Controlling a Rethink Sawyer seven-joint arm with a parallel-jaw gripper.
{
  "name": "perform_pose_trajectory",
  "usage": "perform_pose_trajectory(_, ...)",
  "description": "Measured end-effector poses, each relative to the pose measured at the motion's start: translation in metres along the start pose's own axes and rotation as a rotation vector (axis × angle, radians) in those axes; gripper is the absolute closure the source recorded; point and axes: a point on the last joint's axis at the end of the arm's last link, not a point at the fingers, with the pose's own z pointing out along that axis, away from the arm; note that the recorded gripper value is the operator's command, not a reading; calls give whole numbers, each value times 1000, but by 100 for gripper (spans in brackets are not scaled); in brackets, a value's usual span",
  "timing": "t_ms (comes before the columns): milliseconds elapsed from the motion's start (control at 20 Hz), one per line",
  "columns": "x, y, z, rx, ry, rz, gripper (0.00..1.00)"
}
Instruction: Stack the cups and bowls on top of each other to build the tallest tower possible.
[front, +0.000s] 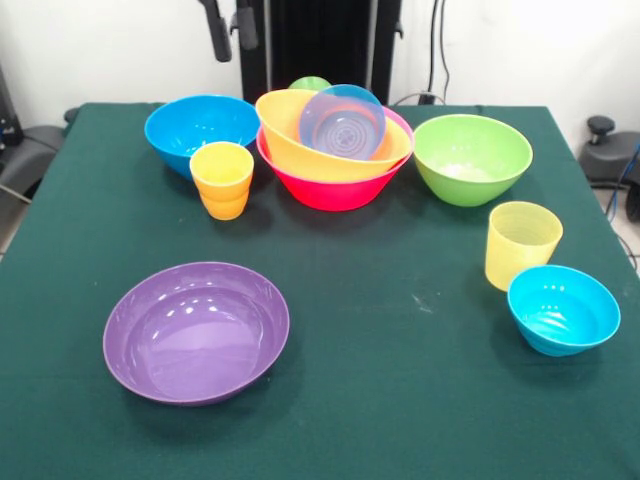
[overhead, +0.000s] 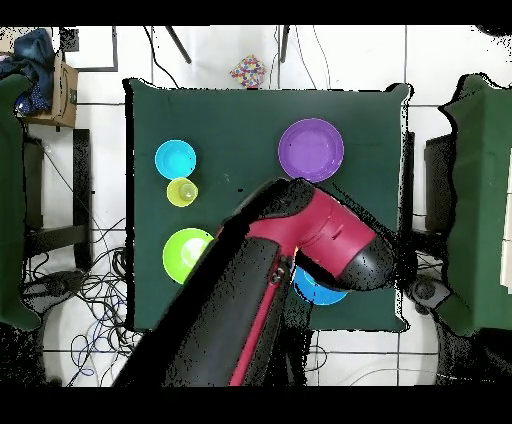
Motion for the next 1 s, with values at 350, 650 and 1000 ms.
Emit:
perform_pose_trajectory(350, -20, -2, 1, 28, 2, 89, 0)
perform_pose_trajectory(650, -23, -13, 1, 63, 2, 163, 0)
perform_pose_trajectory(1000, -15, -17, -2, 83, 28, 186, 0)
